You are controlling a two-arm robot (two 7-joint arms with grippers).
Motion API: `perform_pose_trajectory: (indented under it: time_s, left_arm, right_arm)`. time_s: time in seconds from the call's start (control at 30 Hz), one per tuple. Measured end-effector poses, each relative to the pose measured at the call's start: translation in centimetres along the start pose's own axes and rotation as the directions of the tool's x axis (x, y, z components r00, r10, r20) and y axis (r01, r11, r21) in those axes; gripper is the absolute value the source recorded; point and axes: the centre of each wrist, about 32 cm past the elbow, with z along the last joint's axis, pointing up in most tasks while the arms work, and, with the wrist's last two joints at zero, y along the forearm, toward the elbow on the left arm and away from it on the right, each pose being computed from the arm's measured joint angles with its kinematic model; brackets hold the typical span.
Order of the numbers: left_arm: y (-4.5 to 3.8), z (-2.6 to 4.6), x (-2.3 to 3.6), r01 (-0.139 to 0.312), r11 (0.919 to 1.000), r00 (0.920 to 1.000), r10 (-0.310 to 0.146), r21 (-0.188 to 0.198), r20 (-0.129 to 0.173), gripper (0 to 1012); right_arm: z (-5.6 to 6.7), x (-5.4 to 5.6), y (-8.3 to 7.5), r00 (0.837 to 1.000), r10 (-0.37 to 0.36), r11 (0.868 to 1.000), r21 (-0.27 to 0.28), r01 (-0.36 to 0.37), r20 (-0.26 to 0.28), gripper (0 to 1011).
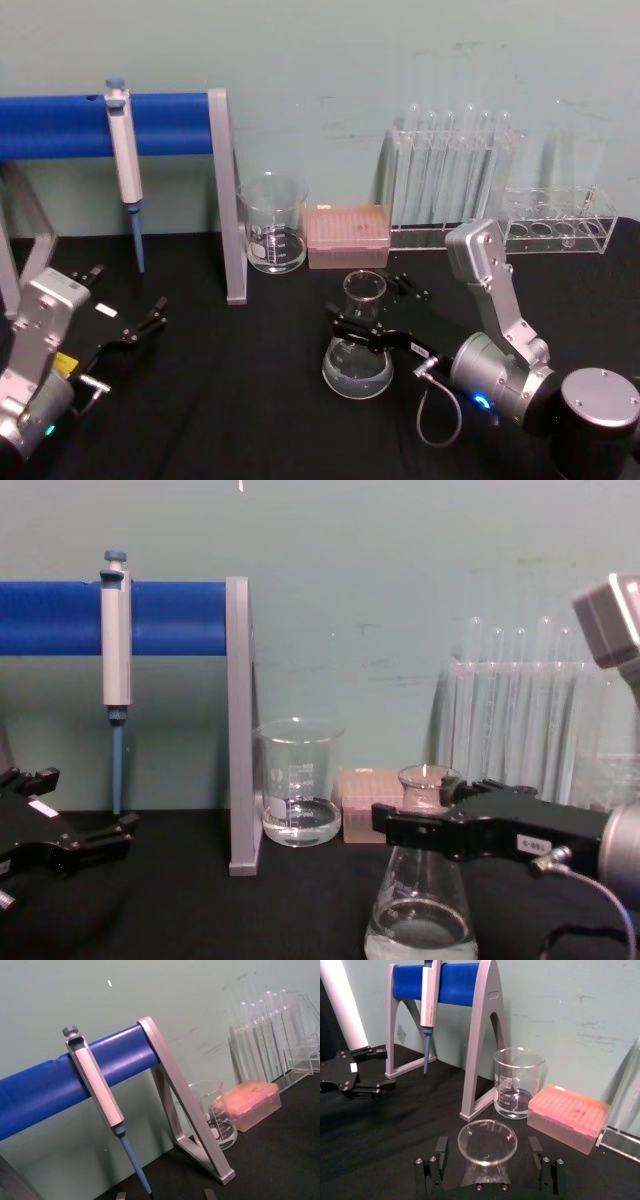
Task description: Grasp the erlenmeyer flask with one hand, shake it three times, then place it back.
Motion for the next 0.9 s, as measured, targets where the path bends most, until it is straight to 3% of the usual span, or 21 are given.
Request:
perform_pose_trajectory:
  time_s: [0.53, 0.77, 0.9]
  left_arm:
    - [0.00, 0.00, 0.00, 0.000, 1.0000, 1.0000, 0.000, 0.000, 0.000, 1001]
    - [0.00, 0.00, 0.00, 0.000, 1.0000, 1.0000, 0.000, 0.000, 0.000, 1001]
    - [0.00, 0.00, 0.00, 0.000, 1.0000, 1.0000, 0.000, 0.000, 0.000, 1001]
  right_arm:
    - [0.2, 0.6, -3.9, 1.000, 0.009, 1.000, -0.012, -0.009, -0.013, 1000]
    - [0.4, 0.8, -5.0, 0.998, -0.061, 0.998, 0.015, 0.061, -0.011, 1000]
    - [0.4, 0.8, -5.3, 0.991, -0.132, 0.991, 0.035, 0.132, -0.009, 1000]
